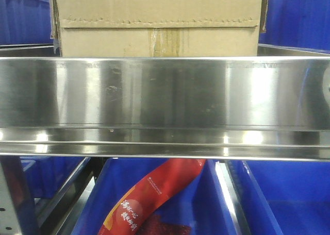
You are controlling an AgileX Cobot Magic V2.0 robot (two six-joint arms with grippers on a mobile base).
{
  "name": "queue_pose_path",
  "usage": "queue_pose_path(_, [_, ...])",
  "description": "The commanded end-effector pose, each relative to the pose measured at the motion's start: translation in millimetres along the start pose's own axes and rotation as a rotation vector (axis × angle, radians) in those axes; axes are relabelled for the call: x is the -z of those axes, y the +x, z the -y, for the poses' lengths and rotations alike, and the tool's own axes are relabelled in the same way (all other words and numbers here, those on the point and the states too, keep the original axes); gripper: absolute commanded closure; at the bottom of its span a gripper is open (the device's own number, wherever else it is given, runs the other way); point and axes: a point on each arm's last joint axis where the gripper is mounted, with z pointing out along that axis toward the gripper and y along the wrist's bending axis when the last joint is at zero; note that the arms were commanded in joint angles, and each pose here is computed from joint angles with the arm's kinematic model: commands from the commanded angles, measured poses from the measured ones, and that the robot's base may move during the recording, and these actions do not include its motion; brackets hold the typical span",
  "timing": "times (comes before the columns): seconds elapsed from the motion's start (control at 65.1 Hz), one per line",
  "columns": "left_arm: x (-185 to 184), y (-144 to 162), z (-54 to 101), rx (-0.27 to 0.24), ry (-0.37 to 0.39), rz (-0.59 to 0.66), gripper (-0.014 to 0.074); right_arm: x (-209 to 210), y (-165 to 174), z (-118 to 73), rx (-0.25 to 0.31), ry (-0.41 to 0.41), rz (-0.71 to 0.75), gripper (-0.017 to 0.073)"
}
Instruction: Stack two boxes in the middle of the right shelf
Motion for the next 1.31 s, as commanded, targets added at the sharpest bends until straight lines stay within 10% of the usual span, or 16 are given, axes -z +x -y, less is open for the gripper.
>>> queue_pose_path(0.0, [-0.3,-0.3,0.8,0.016,0.005,0.024,0.0705,1.0,-1.2,0.7,0.01,0.01,0.027,0.0721])
queue_pose_path(0.384, [3.9,65.8,-4.4,0.094,-0.186,0.051,0.0705,1.0,-1.2,0.7,0.01,0.01,0.027,0.0721])
queue_pose_path(0.599, [-10.6,116.8,-8.9,0.05,-0.25,0.103,0.0705,1.0,-1.4,0.7,0.01,0.01,0.029,0.0721])
queue_pose_path(1.29, [-10.4,115.1,-9.0,0.048,-0.251,0.121,0.0705,1.0,-1.8,0.8,0.01,0.01,0.034,0.0721])
